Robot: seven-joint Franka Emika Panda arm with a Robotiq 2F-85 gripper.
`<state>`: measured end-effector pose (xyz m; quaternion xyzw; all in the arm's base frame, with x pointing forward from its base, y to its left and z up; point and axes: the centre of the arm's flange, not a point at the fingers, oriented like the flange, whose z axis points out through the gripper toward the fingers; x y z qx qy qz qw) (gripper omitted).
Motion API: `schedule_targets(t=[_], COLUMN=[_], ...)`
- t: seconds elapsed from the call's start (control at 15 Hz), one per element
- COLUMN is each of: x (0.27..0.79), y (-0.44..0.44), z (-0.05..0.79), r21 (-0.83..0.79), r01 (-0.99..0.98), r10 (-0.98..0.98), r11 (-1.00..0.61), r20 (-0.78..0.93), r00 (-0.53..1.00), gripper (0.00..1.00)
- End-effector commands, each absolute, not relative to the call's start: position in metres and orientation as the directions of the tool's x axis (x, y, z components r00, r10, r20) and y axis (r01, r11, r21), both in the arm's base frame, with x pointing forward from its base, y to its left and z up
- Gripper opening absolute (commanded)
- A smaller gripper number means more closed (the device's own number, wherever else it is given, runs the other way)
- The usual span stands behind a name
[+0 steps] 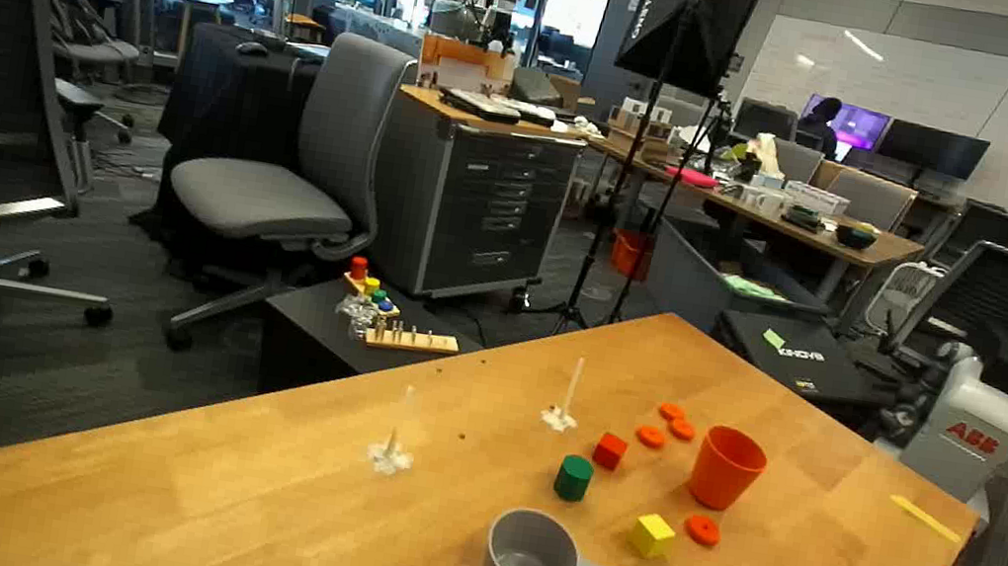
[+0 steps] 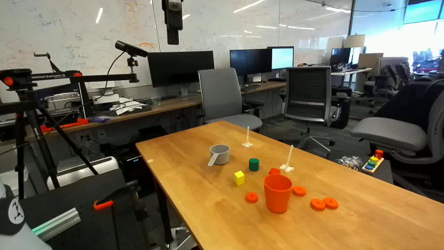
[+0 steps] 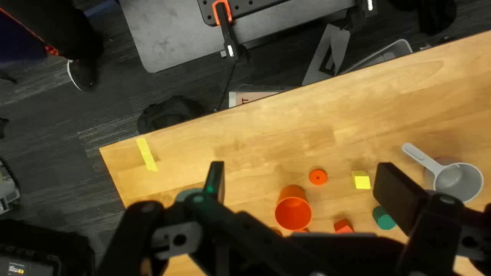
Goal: Put the blocks inside the grey cup
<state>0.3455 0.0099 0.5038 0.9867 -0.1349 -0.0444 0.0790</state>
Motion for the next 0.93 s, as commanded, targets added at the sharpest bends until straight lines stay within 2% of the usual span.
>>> schedule_targets(t=[0.0, 0.53, 0.87], x=[0.346, 0.346, 0.443], y=[0.010, 0.010, 0.025], z=[0.505, 0.509, 0.460], r21=[0.167, 0.165, 0.081], r01=[-0.259, -0.261, -0.381], r10=[-0.273, -0.273, -0.380], r11=[-0.951, -0.951, -0.921], r20=[-0.063, -0.055, 0.021], r00=[0.960, 0.961, 0.925], gripper=[1.00, 1.00, 1.00])
